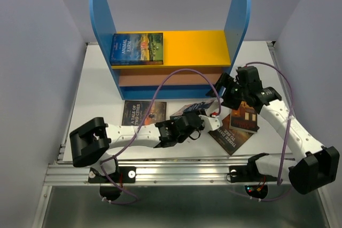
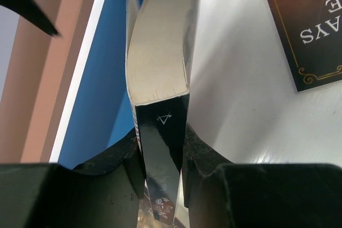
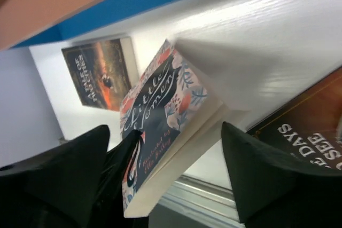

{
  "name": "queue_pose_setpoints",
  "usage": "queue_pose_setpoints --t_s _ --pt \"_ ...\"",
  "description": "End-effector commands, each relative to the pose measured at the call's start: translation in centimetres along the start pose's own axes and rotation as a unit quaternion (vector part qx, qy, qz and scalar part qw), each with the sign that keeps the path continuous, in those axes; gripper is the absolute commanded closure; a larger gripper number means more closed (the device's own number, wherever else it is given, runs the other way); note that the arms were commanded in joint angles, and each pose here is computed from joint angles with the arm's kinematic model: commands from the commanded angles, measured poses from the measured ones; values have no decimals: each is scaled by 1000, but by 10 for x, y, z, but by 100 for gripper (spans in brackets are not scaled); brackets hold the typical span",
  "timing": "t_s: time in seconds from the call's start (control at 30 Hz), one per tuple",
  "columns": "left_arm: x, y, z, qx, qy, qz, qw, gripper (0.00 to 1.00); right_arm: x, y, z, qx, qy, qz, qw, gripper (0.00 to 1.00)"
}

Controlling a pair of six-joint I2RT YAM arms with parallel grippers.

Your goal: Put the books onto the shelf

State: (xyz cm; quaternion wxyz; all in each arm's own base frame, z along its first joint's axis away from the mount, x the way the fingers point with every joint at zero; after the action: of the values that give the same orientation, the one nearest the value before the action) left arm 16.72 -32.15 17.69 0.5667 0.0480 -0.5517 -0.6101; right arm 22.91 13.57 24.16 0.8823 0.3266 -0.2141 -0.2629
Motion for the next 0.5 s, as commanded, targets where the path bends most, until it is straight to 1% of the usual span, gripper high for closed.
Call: queue_pose_setpoints --t_s 0.0,0.03,0.07,0.13,0.17,0.2,0.23,0.3,0.33,0.37,0.4,0.43,0.47 --pt "23 37 15 54 -12 11 998 100 20 16 35 -3 -114 24 993 0" --pt "24 42 20 62 -12 8 998 100 23 14 39 -14 -133 22 991 0" --pt "28 52 29 75 -19 9 997 100 28 10 47 -35 -173 19 984 0" --pt "31 65 40 85 -23 -5 996 100 32 5 54 -51 -206 15 977 0" --pt "37 76 51 95 -40 -1 995 100 34 1 60 -61 -230 13 971 0" --pt "39 81 57 91 -43 -16 995 100 34 -1 62 -64 -238 12 969 0" --pt "48 96 70 106 -61 -9 992 100 35 -4 65 -71 -251 11 965 0" --pt "58 110 84 121 -77 -18 990 100 33 -11 68 -80 -263 9 961 0" --pt "74 131 98 140 -96 -15 985 100 34 -14 69 -87 -274 5 958 0" --pt "83 136 103 124 -117 -22 985 100 33 -15 70 -88 -275 6 957 0" --pt "84 136 108 96 -109 -40 989 100 32 -18 70 -89 -274 7 957 0" --pt "95 151 119 104 -125 -32 986 100 31 -20 70 -91 -272 8 958 0" --pt "97 154 123 101 -123 -34 987 100 30 -22 69 -93 -273 5 958 0"
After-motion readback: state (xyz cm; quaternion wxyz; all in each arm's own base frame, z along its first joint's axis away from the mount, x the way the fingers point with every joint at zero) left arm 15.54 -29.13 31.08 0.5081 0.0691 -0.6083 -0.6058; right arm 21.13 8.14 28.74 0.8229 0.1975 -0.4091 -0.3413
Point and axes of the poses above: each gripper's point midway between its finger pads, its own z axis back along the fingers, its own y axis along the line the jaws close on, x = y × z, the point moved 8 cm from there along z, back along the fingers, and after that the axes turned 11 degrees about -z, right-handed, at the moved point
